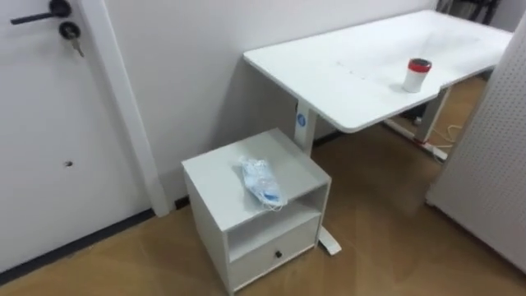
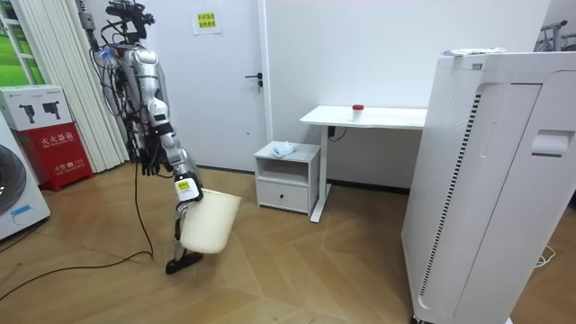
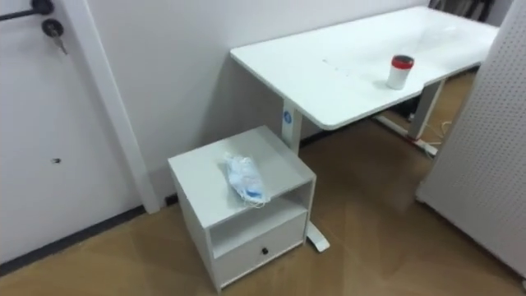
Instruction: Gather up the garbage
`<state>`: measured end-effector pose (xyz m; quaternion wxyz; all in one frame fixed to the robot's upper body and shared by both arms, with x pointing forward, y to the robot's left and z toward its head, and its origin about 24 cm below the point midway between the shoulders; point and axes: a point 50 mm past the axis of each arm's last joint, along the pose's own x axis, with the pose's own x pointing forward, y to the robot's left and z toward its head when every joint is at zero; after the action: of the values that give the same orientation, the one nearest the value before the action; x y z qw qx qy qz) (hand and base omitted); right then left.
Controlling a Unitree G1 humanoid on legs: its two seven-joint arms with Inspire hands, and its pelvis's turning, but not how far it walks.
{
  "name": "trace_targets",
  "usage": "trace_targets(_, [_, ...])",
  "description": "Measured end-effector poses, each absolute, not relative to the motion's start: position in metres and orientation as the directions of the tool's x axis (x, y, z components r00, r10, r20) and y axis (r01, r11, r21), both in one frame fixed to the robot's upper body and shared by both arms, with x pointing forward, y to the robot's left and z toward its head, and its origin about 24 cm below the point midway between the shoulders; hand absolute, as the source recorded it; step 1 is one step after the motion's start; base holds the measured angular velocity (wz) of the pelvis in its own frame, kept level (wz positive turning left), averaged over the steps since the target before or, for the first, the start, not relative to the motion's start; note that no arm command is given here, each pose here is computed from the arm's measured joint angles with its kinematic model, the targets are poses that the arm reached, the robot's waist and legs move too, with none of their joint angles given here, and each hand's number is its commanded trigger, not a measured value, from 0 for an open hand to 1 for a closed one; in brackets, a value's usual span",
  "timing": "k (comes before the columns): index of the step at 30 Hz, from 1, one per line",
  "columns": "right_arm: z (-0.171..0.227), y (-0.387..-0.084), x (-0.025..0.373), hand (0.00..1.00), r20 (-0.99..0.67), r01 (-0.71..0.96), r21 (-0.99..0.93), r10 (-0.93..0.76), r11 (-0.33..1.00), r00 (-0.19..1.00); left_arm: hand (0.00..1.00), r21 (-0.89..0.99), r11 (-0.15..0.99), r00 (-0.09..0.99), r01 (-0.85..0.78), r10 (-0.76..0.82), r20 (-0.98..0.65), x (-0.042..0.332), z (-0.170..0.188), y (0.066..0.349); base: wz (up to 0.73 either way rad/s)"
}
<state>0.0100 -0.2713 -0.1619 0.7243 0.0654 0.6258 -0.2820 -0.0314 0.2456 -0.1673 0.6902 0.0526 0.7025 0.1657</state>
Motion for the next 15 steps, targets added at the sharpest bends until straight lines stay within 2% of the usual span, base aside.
trace_targets(5, [-0.162,-0.269,0.015,1.00,-0.943,0.465,-0.253,-0.323,0.848,0.077,0.00,0.308,0.938,0.013,-0.159,0.314,-0.949,-0.025,-0.167,0.249,-0.50])
trace_targets(11, [-0.160,-0.270,0.027,1.00,-0.931,0.467,-0.262,-0.348,0.844,0.107,0.00,0.308,0.940,0.130,-0.147,0.327,-0.936,0.010,-0.166,0.253,-0.25])
trace_targets(15, [-0.156,-0.272,0.050,1.00,-0.903,0.488,-0.243,-0.379,0.838,0.201,0.00,0.349,0.925,0.253,-0.149,0.377,-0.891,0.049,-0.161,0.255,-0.05])
